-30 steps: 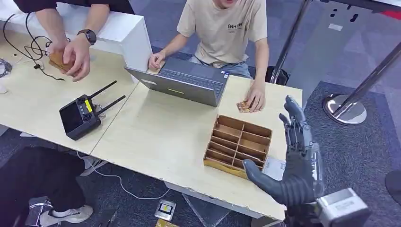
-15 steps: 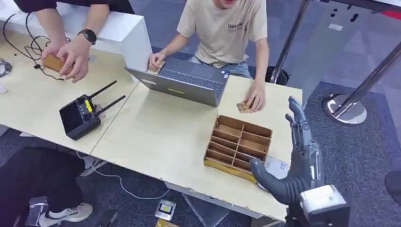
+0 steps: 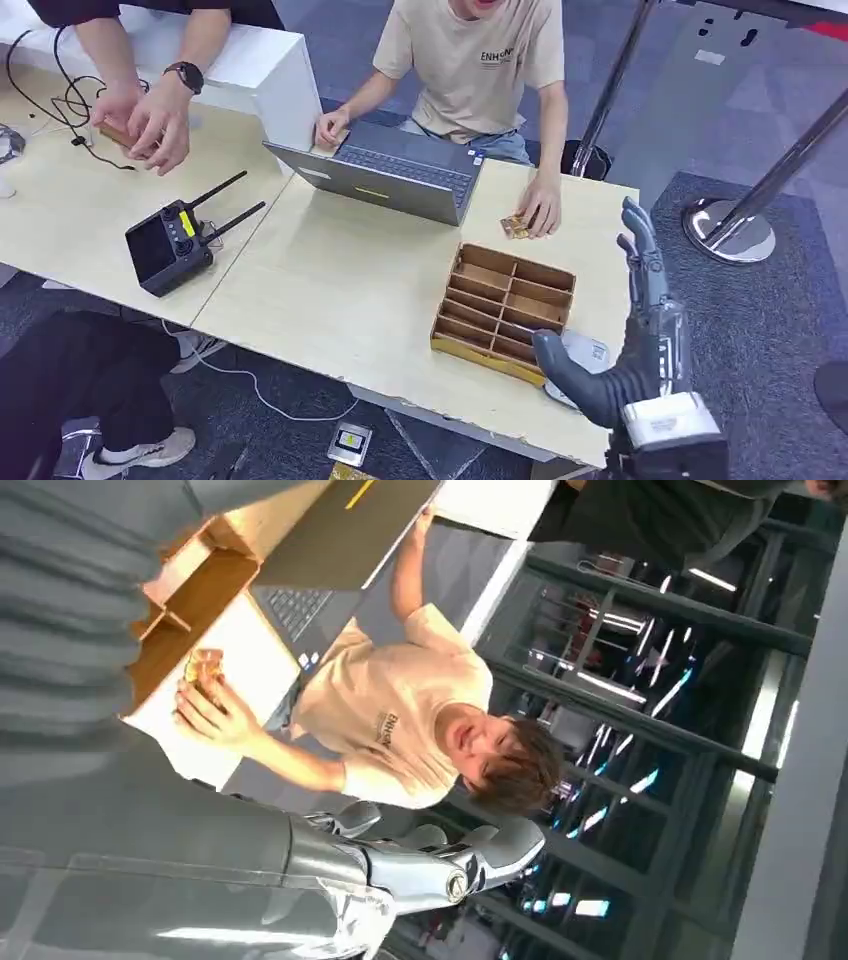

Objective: Pass the card to the sensor for recognition and then transmit it.

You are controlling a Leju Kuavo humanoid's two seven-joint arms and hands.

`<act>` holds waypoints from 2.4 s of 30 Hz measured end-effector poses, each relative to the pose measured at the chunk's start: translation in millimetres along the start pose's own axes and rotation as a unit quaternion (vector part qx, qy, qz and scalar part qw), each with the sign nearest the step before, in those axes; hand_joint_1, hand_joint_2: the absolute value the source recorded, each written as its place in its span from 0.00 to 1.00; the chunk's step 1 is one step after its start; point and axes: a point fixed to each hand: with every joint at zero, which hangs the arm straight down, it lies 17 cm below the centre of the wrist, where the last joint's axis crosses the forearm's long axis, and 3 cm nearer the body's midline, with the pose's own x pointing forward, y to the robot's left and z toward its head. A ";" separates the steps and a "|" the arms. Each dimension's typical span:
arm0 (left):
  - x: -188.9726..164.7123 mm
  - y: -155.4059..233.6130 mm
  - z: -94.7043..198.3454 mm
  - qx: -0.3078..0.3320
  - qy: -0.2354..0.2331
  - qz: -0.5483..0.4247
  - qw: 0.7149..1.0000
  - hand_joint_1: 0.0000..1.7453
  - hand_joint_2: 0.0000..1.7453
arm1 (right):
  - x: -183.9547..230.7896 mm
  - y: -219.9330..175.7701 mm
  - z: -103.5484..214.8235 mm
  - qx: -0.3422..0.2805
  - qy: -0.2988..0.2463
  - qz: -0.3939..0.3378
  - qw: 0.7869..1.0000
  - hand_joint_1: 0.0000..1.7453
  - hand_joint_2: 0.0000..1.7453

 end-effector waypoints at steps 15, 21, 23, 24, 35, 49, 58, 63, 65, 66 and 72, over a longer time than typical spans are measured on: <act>-3.0 1.6 -0.2 0.004 0.008 -0.002 1.000 0.00 0.00 | -2.7 -3.7 2.3 -0.009 0.006 -0.030 0.999 0.00 1.00; -3.0 1.6 -0.2 0.004 0.008 -0.002 1.000 0.00 0.00 | -5.3 -2.3 2.9 -0.007 0.007 -0.027 1.000 0.00 1.00; -3.0 1.6 -0.2 0.004 0.008 -0.002 1.000 0.00 0.00 | -5.4 -2.0 3.1 -0.007 0.005 -0.019 1.000 0.00 1.00; -3.0 1.6 -0.2 0.004 0.008 -0.002 1.000 0.00 0.00 | -6.2 -1.8 3.2 -0.006 0.004 -0.009 1.000 0.00 1.00; -2.1 -0.5 0.0 -0.002 0.006 -0.002 1.000 0.00 0.00 | -22.5 7.4 1.3 0.015 0.006 0.090 0.996 0.00 1.00; -2.4 -1.3 0.1 -0.006 0.007 -0.002 1.000 0.00 0.00 | -71.9 28.0 18.9 0.046 0.040 0.226 0.972 0.00 1.00; -1.6 -1.9 0.2 -0.006 0.006 -0.003 1.000 0.00 0.00 | -116.6 33.5 40.5 0.049 0.105 0.231 0.966 0.00 1.00; -1.1 -2.7 0.4 -0.007 0.004 -0.005 1.000 0.00 0.00 | -145.4 36.7 52.6 0.060 0.134 0.235 0.961 0.00 1.00; -0.6 -3.5 0.5 -0.008 0.003 -0.006 1.000 0.00 0.00 | -158.3 38.7 57.9 0.068 0.145 0.242 0.957 0.00 1.00; -0.6 -3.8 0.6 -0.008 0.003 -0.006 1.000 0.00 0.00 | -162.6 39.3 59.5 0.071 0.148 0.245 0.956 0.00 1.00; -0.3 -7.3 1.4 -0.011 0.002 -0.007 1.000 0.00 0.00 | -185.8 42.4 69.6 0.083 0.172 0.248 0.950 0.00 1.00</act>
